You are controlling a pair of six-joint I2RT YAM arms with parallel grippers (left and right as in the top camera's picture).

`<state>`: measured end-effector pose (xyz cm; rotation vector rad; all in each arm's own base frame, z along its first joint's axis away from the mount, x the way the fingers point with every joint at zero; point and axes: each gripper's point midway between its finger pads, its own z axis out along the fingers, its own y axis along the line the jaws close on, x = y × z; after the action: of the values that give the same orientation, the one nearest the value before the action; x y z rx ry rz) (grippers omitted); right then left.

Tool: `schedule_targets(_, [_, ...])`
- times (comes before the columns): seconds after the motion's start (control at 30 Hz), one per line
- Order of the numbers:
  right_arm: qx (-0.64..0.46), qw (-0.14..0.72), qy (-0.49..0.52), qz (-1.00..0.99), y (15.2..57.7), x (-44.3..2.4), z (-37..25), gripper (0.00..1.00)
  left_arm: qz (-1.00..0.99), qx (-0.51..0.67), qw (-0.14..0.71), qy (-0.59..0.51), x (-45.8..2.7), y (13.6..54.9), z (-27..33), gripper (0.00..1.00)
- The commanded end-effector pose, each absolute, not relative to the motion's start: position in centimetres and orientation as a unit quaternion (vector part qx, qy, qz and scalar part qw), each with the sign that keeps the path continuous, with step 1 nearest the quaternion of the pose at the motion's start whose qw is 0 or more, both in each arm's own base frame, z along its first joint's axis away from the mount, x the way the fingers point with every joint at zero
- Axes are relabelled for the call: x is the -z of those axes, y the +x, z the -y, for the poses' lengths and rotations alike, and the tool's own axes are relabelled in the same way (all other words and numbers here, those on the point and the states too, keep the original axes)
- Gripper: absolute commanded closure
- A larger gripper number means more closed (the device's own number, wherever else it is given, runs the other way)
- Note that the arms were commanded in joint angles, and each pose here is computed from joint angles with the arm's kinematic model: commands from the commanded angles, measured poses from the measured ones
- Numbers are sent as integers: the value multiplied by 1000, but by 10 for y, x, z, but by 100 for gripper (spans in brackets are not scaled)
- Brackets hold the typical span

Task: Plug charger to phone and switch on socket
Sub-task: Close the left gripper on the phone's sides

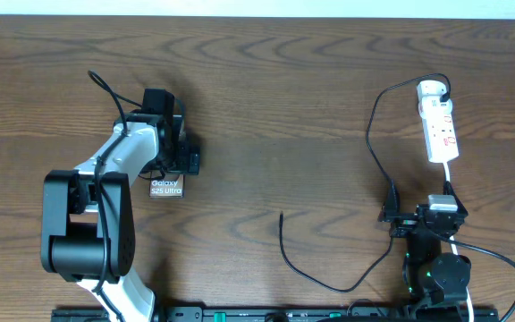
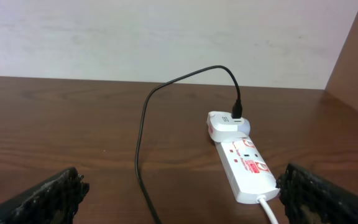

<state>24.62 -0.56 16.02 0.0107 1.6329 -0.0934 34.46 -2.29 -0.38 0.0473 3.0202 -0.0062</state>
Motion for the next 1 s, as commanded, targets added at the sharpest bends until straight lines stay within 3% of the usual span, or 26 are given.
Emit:
schedule_targets(0.0, [45, 683, 0, -729, 246, -160, 5, 1, -999, -9, 38, 24, 17, 329, 19, 2])
schedule_targets(0.97, [45, 683, 0, -729, 246, -160, 5, 1, -999, -9, 41, 24, 19, 329, 19, 3])
